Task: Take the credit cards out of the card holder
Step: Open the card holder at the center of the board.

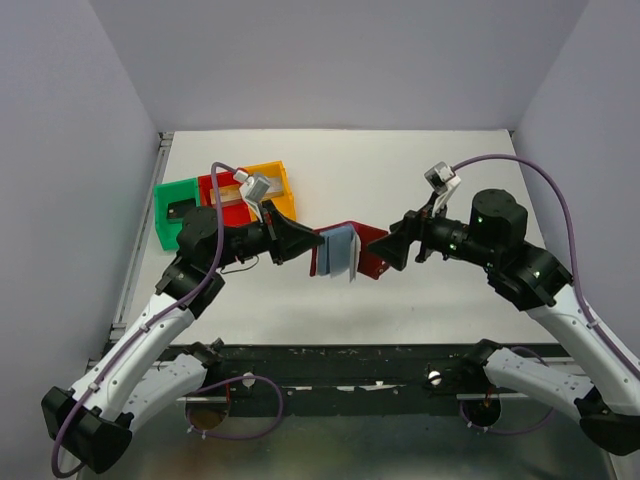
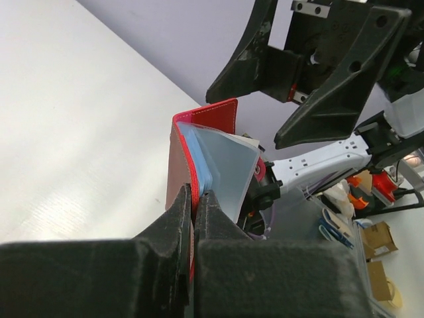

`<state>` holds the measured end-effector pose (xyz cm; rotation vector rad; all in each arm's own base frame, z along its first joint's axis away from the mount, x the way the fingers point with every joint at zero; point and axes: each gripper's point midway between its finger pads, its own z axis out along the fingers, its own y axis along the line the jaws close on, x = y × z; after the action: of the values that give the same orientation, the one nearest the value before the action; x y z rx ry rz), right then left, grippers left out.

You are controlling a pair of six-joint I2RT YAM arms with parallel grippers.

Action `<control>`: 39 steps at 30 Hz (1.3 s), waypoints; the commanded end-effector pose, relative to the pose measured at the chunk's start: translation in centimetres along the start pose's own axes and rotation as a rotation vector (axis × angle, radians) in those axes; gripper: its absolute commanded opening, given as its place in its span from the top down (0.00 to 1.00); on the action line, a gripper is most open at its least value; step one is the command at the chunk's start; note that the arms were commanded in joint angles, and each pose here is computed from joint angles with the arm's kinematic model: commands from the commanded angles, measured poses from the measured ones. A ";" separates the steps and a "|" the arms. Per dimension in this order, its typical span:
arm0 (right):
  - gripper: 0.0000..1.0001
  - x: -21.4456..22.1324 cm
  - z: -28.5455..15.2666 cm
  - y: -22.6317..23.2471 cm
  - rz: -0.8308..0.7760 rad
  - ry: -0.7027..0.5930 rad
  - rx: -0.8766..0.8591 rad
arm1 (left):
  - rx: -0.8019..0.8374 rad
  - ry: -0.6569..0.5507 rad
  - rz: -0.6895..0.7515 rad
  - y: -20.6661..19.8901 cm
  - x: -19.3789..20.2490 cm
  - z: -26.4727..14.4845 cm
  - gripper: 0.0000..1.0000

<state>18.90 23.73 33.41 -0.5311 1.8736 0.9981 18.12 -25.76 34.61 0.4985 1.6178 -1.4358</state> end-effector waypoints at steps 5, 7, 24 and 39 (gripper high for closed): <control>0.00 -0.9 0.2 -0.3 -0.047 0.023 0.022 | -0.029 -0.012 0.029 -0.1 -0.8 0.4 1.00; 0.00 -0.9 0.3 -0.6 -0.059 0.038 0.041 | -0.050 0.001 0.034 0.0 -0.7 0.5 1.00; 0.00 -0.6 1.2 -2.0 -0.094 0.102 0.097 | -0.151 0.053 0.081 0.8 -0.1 1.1 1.00; 0.00 -0.1 2.2 -2.3 -0.115 0.150 0.086 | -0.083 0.059 0.102 -0.8 0.0 1.3 1.00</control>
<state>21.62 24.28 32.45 -0.6392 1.9652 0.8389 18.78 -26.89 32.38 0.5305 1.7736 -1.2467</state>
